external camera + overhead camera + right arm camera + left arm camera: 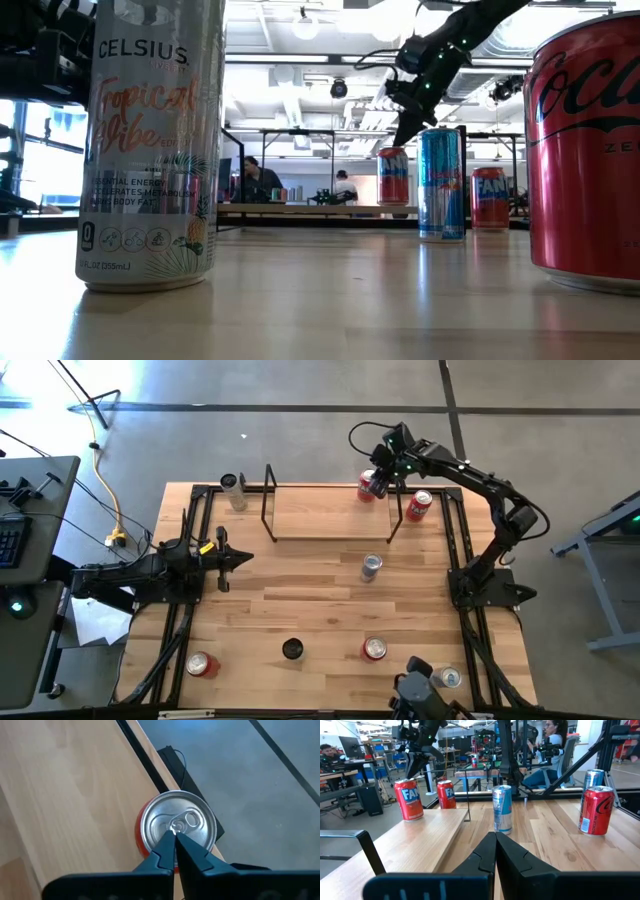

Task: Place canned beverage on shelf
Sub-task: Put the bottom red soda can on the shelf

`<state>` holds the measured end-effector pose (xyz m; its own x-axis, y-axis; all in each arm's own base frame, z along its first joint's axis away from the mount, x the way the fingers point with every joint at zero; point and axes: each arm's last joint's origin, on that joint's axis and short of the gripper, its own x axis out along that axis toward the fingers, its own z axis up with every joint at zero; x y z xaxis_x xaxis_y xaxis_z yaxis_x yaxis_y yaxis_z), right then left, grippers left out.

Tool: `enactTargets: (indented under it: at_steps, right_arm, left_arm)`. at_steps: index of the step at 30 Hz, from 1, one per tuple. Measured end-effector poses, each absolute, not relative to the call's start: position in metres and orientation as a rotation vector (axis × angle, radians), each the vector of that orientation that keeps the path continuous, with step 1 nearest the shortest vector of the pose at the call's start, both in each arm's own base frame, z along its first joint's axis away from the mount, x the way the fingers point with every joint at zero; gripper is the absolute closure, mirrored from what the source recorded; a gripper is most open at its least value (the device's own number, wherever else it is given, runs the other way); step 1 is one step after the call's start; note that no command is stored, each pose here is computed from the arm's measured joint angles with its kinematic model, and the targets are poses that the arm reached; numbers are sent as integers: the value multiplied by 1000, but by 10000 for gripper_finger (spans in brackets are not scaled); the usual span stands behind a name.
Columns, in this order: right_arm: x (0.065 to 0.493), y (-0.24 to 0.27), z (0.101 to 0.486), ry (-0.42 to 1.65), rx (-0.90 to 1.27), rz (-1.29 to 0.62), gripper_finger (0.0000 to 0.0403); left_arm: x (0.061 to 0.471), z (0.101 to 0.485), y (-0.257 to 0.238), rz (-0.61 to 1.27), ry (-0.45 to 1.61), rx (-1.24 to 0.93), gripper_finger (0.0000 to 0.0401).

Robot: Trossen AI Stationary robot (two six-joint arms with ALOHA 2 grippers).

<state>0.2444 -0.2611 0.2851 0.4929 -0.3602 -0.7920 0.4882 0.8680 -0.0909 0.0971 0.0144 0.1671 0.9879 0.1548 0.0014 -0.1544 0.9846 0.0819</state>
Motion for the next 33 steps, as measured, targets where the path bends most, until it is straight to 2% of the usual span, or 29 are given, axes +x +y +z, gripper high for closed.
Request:
enactTargets:
  at_steps: [20, 33]
  right_arm:
    - [242, -256, 284, 971, 175, -500, 403]
    - [245, -260, 285, 929, 145, -511, 403]
  left_arm:
    - [97, 167, 14, 155, 5, 82, 401]
    - [97, 167, 14, 155, 5, 82, 401]
